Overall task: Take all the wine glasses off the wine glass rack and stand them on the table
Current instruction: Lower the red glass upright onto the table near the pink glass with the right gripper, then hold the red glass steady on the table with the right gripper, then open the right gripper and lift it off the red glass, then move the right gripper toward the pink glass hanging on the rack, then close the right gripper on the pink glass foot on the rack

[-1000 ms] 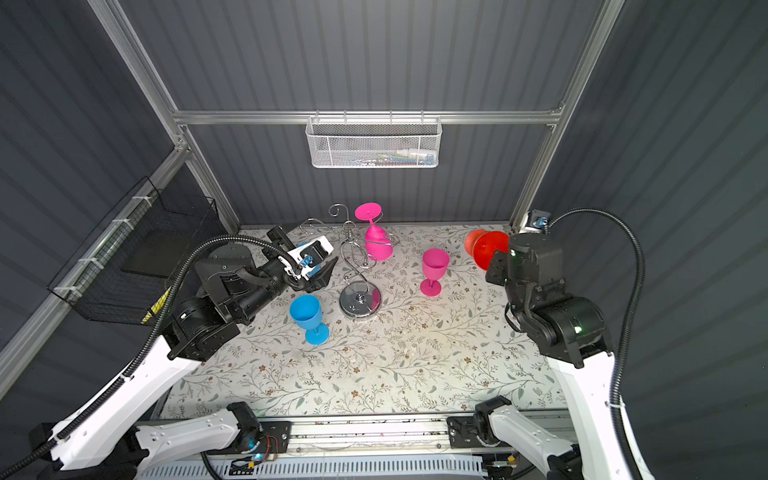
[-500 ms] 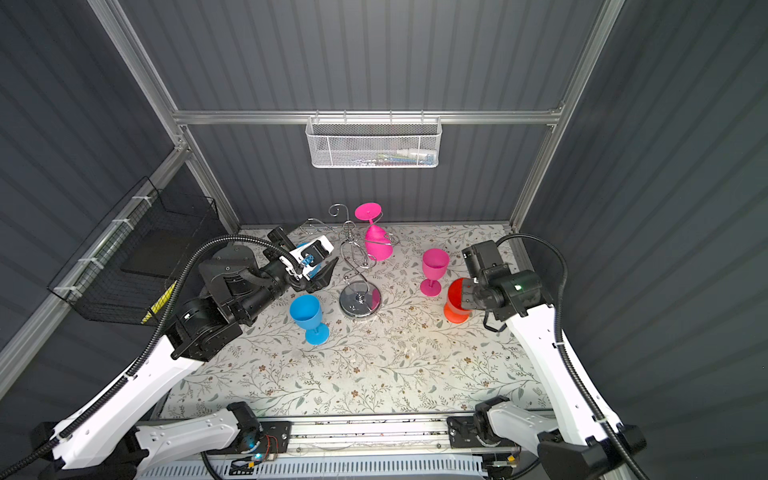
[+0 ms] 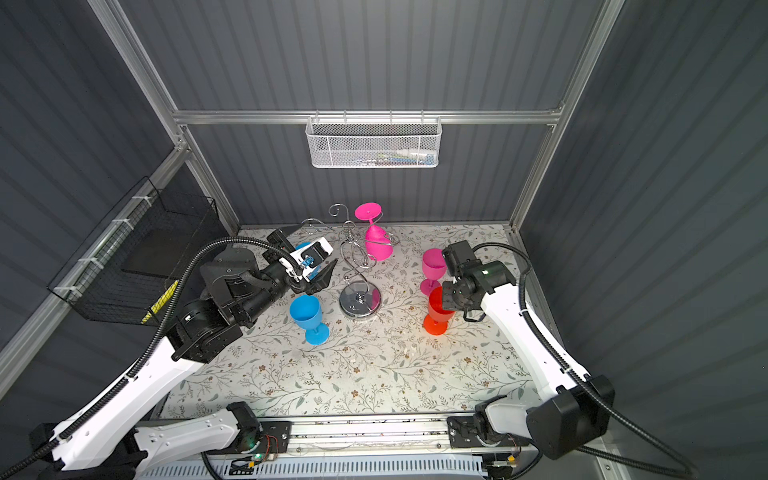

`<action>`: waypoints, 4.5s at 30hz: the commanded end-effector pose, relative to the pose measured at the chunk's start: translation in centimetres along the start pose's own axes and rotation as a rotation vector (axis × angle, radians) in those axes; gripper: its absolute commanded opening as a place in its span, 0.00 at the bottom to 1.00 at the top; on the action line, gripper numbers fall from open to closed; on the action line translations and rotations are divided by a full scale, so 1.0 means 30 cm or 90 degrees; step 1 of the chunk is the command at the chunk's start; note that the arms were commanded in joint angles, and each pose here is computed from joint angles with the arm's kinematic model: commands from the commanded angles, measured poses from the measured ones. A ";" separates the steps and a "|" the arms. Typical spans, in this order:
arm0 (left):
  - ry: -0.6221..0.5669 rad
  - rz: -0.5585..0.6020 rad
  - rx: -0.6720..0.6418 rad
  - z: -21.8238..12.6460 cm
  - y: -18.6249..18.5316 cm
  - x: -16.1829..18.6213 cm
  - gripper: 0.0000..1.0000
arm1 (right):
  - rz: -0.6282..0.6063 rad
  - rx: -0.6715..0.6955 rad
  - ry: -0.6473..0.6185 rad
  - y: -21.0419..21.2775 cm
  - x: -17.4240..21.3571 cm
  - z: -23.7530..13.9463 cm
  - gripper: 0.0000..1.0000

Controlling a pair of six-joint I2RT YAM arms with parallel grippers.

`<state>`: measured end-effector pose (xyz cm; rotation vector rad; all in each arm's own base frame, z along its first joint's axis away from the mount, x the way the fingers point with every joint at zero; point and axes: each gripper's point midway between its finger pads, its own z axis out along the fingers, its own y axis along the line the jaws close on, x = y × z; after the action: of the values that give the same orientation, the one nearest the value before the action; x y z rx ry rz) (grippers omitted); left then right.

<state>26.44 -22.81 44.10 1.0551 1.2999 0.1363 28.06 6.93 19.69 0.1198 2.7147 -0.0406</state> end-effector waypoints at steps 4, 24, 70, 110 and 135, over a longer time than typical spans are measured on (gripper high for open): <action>0.000 -0.022 -0.009 -0.016 0.008 0.007 1.00 | 0.001 0.017 0.006 -0.006 0.009 0.036 0.00; 0.002 -0.025 -0.008 -0.017 0.005 0.011 1.00 | -0.012 0.031 0.049 -0.006 0.052 0.105 0.01; -0.008 -0.116 -0.086 -0.007 0.093 -0.014 1.00 | -0.062 -0.167 -0.160 0.159 -0.278 -0.324 0.46; 0.030 -0.170 -0.058 -0.063 0.046 0.058 1.00 | 0.078 -0.792 -0.063 0.728 -0.847 -0.210 0.35; 0.022 -0.178 -0.058 -0.082 0.051 0.053 1.00 | 0.102 -0.799 -0.024 0.751 -0.850 -0.156 0.32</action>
<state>25.90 -19.85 43.95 0.8063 1.4485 0.0203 51.18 27.47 34.09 -0.0360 2.1902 1.5784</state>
